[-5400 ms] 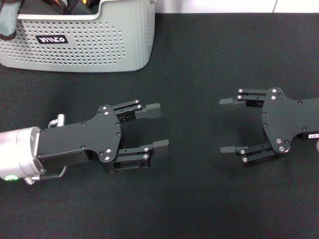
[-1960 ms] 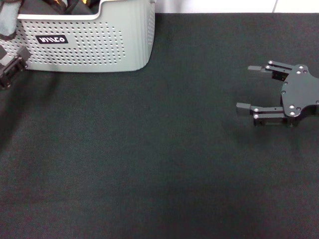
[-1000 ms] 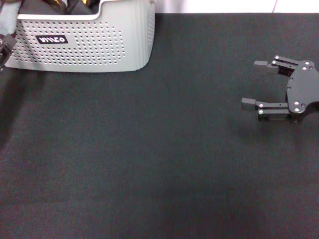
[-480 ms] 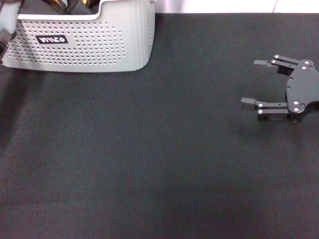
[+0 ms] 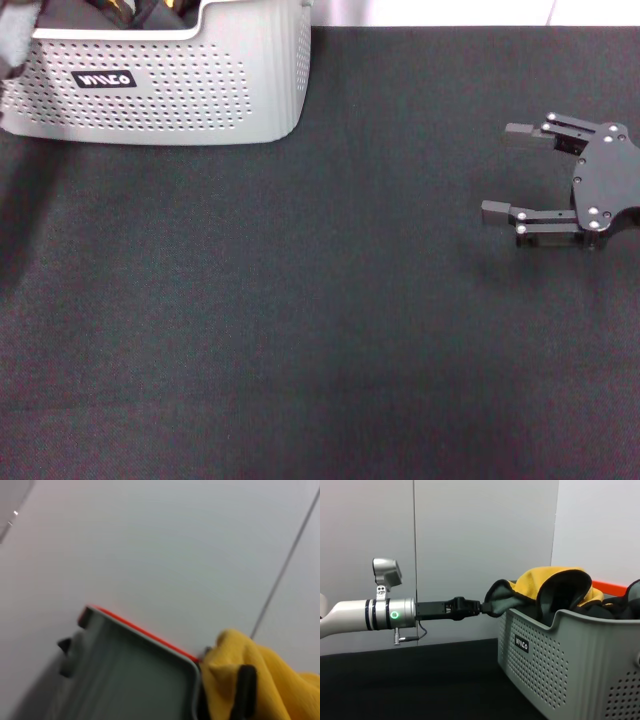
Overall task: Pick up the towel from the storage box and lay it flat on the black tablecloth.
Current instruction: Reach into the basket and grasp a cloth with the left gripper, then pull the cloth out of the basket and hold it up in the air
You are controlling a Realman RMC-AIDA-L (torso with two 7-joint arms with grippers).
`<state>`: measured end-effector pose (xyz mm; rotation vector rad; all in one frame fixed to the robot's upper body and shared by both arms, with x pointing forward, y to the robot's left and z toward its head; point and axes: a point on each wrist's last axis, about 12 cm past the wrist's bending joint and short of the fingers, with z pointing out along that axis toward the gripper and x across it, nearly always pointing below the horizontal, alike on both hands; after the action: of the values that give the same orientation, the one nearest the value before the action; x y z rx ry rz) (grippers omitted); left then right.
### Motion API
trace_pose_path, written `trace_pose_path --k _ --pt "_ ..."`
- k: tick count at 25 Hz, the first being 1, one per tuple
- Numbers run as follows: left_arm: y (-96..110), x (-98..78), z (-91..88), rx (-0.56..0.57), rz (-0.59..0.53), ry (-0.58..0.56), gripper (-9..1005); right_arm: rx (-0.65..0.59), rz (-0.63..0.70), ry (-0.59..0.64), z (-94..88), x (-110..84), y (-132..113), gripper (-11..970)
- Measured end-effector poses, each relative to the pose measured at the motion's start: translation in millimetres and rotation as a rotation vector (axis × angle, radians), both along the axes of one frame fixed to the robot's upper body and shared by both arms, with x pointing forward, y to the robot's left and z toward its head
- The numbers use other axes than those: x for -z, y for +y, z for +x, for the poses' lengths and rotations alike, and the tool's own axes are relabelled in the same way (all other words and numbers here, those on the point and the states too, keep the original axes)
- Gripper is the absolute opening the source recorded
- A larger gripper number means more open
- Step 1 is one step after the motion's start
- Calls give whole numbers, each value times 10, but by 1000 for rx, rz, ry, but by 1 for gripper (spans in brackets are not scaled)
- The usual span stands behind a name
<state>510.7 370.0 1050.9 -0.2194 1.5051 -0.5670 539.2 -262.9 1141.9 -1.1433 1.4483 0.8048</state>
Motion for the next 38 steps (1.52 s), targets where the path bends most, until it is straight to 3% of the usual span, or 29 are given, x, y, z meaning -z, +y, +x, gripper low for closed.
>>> trace_pose_path --k 4,8,12,19,22,26,31,38 --pt "46 -10 -7 -56 -47 -26 142 -1 3 -1 22 -7 10 848" --pt "25 -61 -49 -22 -38 -75 37 -2 4 -6 21 -2 13 846" --pt "38 -207 -183 60 -17 -195 21 0 10 -7 16 -5 6 844" --pt "-7 -581 -504 294 -32 -481 17 7 45 5 11 53 16 839" --pt "24 -726 -551 398 -86 -535 17 8 63 14 9 105 28 838" --pt "49 -824 -525 475 -167 -533 17 4 69 19 10 124 49 835" --pt "-40 -1000 -454 614 -160 -540 17 -69 114 -26 42 33 254 832" --pt "-353 -1474 -345 921 -109 -639 17 -213 153 -114 66 -123 620 828"
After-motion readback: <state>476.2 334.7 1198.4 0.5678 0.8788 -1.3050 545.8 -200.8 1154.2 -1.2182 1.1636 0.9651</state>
